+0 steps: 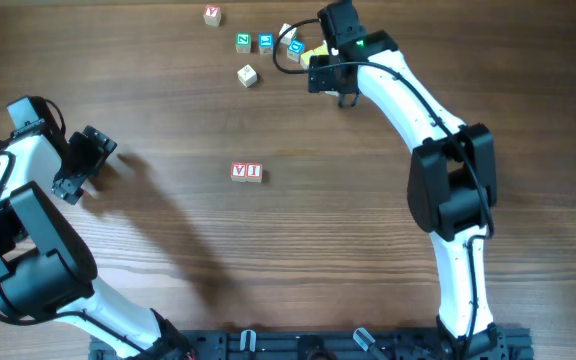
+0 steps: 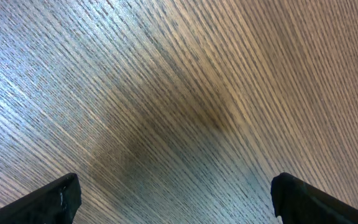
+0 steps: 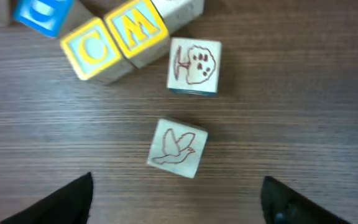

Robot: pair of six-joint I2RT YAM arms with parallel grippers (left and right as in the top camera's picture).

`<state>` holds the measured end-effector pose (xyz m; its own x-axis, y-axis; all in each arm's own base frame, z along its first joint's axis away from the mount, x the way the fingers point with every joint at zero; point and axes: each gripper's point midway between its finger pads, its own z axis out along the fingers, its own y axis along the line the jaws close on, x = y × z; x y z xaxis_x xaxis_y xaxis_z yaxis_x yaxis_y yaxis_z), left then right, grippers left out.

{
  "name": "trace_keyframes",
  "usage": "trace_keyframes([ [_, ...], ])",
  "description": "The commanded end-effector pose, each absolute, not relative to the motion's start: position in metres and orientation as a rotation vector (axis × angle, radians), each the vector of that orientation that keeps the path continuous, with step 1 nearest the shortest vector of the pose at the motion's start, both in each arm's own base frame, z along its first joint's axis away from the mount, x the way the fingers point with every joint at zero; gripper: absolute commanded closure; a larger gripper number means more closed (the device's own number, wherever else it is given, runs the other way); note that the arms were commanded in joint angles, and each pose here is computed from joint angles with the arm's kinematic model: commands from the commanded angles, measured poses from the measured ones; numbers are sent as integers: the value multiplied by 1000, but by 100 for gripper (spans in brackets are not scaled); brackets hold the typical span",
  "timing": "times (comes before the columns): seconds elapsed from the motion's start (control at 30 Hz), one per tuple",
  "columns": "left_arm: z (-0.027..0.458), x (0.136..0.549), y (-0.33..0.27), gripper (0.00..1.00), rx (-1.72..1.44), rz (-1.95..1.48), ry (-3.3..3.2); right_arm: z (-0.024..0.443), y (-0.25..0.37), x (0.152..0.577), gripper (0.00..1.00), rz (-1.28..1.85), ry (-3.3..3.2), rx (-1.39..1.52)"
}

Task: Form a horizontal line
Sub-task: 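Lower the right gripper onto the white picture block and close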

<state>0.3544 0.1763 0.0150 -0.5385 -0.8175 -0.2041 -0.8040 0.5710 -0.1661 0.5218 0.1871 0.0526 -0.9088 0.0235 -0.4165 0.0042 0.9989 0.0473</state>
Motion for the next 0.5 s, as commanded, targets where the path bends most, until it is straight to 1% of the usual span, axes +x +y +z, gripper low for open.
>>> trace_keyframes([
  [0.0,10,353,176,0,-1364,-83,2551,33,186,522,0,48,2736,63],
  [0.13,10,353,176,0,-1364,-83,2551,30,188,520,0,71,2750,80],
  [0.17,10,353,176,0,-1364,-83,2551,30,186,519,7,79,2750,155],
  [0.23,10,353,176,0,-1364,-83,2551,30,187,520,28,108,2744,272],
  [0.27,10,353,176,0,-1364,-83,2551,30,187,520,35,115,2737,305],
  [0.3,10,353,176,0,-1364,-83,2551,30,188,521,37,118,2735,304],
  [0.47,10,353,176,0,-1364,-83,2551,21,185,524,39,87,2727,309],
])
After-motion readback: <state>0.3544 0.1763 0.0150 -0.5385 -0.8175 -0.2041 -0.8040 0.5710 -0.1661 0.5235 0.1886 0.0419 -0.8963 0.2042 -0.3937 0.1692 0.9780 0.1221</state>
